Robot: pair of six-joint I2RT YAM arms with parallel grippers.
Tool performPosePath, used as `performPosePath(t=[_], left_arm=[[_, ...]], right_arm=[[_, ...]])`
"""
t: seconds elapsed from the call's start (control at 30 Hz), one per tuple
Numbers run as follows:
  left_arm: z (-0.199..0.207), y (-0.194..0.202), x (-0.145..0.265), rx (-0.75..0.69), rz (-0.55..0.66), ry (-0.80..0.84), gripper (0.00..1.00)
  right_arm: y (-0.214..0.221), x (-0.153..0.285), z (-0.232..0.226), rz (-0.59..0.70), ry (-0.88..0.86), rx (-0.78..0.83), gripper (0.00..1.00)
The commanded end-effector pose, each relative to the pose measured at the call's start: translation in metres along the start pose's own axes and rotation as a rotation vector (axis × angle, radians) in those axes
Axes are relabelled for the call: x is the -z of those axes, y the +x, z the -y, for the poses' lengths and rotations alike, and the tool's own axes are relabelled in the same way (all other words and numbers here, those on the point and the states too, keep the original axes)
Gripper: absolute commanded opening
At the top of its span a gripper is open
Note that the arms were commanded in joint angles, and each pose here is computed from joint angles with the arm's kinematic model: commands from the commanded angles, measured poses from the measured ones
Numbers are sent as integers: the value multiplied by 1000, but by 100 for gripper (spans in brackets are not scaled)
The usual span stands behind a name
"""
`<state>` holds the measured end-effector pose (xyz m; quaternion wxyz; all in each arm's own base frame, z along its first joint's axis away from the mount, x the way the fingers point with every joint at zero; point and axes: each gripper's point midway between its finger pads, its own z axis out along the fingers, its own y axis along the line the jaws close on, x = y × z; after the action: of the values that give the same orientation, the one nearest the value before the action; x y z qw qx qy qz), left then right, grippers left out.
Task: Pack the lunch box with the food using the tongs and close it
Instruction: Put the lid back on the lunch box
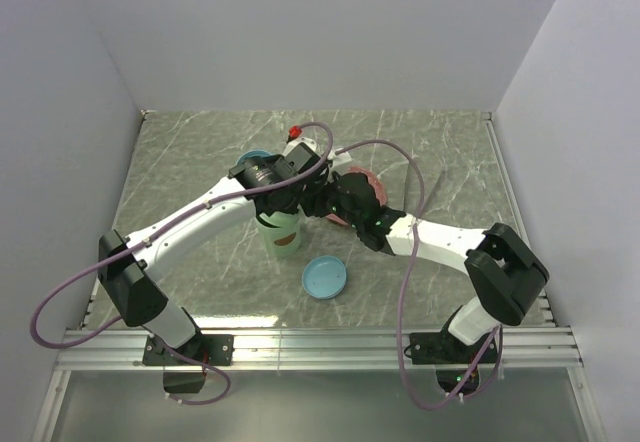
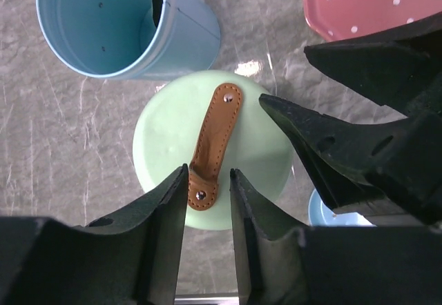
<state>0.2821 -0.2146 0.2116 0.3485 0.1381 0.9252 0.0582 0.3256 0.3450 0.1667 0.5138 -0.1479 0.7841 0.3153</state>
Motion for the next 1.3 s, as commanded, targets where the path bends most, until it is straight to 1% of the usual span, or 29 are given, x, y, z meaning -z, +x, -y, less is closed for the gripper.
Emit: performPosePath(t=[0.0, 0.27, 0.37, 0.53, 0.63, 0.77, 0.87, 0.93, 0.97, 1.0, 1.07, 1.1, 1.17, 1.23, 1.27], left_arm=[[-5, -26, 15, 50, 103, 5, 37], [-9, -23, 18, 73, 130, 20, 37], [-14, -28, 25, 105, 168, 16, 37], [-23, -43, 45, 175, 284, 61, 40], [-27, -43, 51, 194, 304, 69, 40], [-33, -37, 49, 228, 311, 39, 40], [-34, -27, 40, 266, 323, 35, 41], [-37, -28, 46, 304, 366, 59, 42], [-37, -20, 41, 311, 363, 58, 42], [-40, -27, 51, 358, 424, 89, 43], [-46, -25, 56, 406, 468, 104, 44], [-51, -24, 61, 445, 514, 124, 44], [-55, -16, 62, 471, 542, 142, 45], [-59, -20, 75, 506, 597, 190, 46], [-60, -17, 74, 510, 596, 191, 46]], right_arm=[[-4, -3, 2, -12, 30, 22, 52], [-15, 3, 0, 12, 32, 23, 52], [-19, 8, 0, 29, 30, 17, 52], [-30, 17, -5, 69, 11, 14, 52], [-37, 20, -12, 82, -23, 15, 52], [-43, 23, -19, 96, -54, 5, 52], [-46, 28, -17, 111, -41, -1, 52], [-48, 32, -16, 118, -40, 0, 52], [-48, 37, -17, 125, -44, -1, 52], [-50, 40, -17, 130, -47, 2, 52], [-53, 48, -18, 148, -57, 1, 52], [-54, 50, -21, 151, -71, 4, 53], [-57, 53, -23, 158, -82, 3, 53], [-58, 54, -25, 156, -91, 3, 53], [-58, 53, -27, 154, -96, 1, 53]])
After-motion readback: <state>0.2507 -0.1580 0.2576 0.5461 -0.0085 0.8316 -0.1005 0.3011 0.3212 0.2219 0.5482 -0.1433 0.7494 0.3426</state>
